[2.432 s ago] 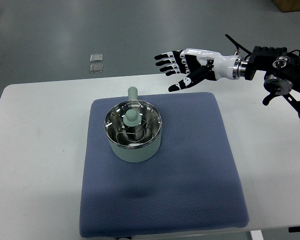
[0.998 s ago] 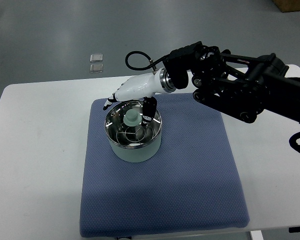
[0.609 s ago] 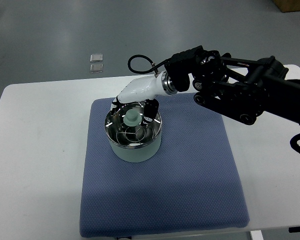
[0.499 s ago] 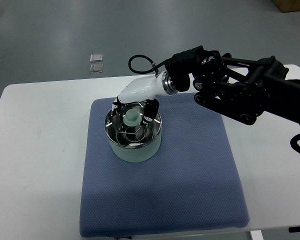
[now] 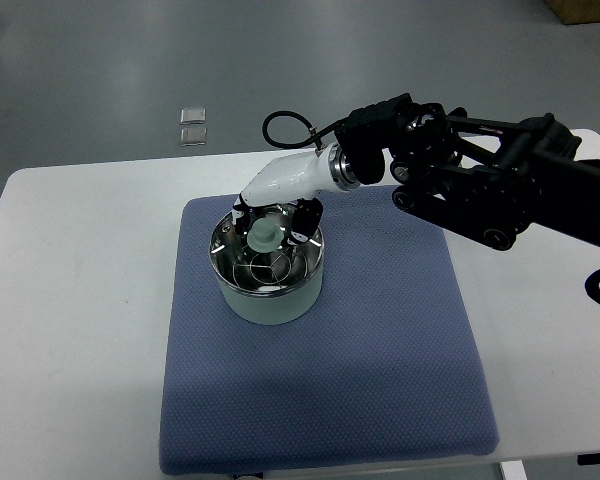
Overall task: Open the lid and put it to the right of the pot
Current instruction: 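Close the right hand fingers around the green lid knob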
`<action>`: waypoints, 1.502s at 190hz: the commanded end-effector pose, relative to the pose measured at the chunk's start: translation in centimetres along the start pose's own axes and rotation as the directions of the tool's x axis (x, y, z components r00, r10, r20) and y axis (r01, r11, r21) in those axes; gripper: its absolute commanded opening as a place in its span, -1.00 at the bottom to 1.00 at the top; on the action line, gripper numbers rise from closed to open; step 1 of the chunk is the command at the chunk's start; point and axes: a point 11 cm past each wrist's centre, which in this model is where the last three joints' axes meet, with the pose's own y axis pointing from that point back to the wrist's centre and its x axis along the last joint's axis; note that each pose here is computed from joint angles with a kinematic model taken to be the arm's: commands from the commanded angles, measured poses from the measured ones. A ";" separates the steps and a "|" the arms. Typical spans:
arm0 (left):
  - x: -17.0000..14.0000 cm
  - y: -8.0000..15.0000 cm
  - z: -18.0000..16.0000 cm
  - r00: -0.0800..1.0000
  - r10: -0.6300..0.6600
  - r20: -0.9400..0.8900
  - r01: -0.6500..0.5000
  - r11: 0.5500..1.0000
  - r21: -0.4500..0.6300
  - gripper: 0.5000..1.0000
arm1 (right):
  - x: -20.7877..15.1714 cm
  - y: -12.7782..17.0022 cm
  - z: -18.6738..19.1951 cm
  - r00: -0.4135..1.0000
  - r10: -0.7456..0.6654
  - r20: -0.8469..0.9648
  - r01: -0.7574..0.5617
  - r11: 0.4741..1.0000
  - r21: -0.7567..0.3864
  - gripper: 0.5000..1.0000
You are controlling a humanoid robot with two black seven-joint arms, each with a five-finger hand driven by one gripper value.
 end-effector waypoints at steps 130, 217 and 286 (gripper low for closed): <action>0.0 0.0 0.0 1.000 0.000 0.000 0.000 1.000 0.000 1.00 | 0.4 0.2 -0.1 1.000 0.020 0.015 -0.020 1.000 0.011 -0.39; 0.0 0.0 0.0 1.000 0.000 0.000 0.000 1.000 0.000 1.00 | -0.8 -0.2 -0.1 0.999 0.005 0.034 -0.006 1.000 0.017 -0.55; 0.0 0.0 0.0 1.000 0.000 0.000 0.000 1.000 0.000 1.00 | -0.3 0.1 0.1 0.998 0.036 0.047 -0.037 0.999 0.022 -1.00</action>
